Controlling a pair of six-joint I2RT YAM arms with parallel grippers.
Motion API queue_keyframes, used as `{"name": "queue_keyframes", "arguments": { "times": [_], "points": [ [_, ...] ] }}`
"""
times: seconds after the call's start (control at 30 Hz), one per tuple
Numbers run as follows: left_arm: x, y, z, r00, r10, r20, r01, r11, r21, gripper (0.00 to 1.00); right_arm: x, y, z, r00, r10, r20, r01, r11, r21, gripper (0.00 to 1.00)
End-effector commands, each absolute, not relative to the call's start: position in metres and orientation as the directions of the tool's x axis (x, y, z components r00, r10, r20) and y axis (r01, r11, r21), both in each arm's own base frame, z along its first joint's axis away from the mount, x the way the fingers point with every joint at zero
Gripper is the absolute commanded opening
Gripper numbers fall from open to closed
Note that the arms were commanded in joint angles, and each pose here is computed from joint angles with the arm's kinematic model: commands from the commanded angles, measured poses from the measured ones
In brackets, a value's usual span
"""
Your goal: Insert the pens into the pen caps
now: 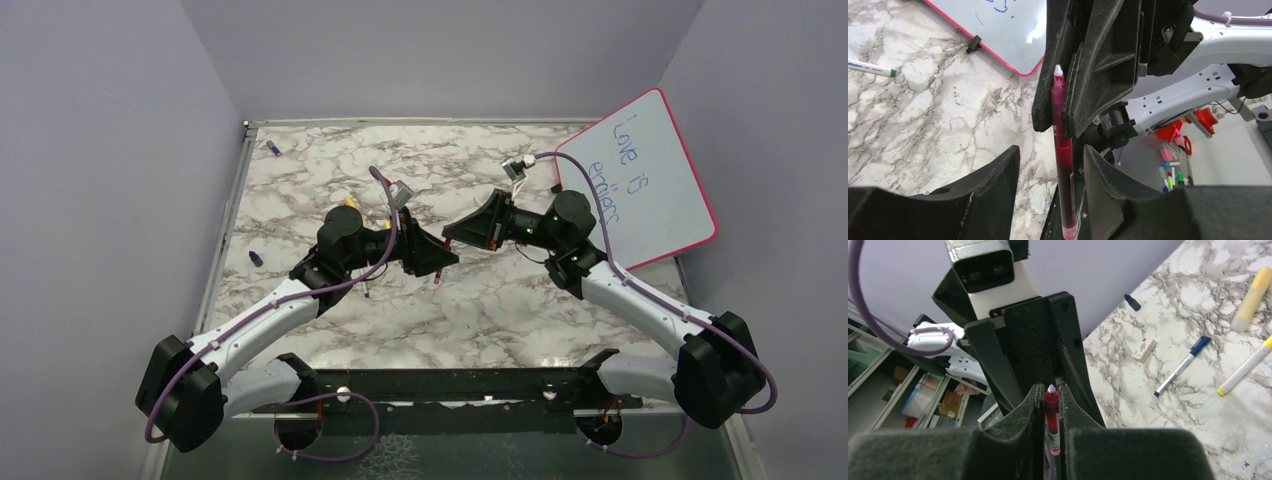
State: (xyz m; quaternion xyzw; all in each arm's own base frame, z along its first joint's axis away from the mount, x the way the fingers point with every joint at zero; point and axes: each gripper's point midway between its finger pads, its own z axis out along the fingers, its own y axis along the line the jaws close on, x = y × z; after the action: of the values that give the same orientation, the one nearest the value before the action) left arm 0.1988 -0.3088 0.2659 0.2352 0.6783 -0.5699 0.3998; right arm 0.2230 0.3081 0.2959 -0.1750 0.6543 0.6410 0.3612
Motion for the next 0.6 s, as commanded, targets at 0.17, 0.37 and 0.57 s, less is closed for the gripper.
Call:
{"name": "queue_keyframes", "arguments": {
  "times": [0.17,0.37,0.57],
  "points": [
    [0.188,-0.318,0.284,-0.668,-0.139,-0.731,0.717,0.144,-0.682,0.38,0.219,0.306,0.319,-0.620,0.293,-0.728,-0.746,0.070,0.663,0.01],
    [0.187,-0.322,0.286,-0.687,-0.139,-0.714,0.703,0.125,-0.700,0.29,0.222,0.307,0.318,-0.627,0.302,-0.718,-0.736,0.073,0.673,0.01],
    [0.184,-0.325,0.284,-0.696,-0.116,-0.709,0.701,0.107,-0.705,0.15,0.224,0.307,0.317,-0.627,0.309,-0.715,-0.731,0.083,0.677,0.01]
  ]
}}
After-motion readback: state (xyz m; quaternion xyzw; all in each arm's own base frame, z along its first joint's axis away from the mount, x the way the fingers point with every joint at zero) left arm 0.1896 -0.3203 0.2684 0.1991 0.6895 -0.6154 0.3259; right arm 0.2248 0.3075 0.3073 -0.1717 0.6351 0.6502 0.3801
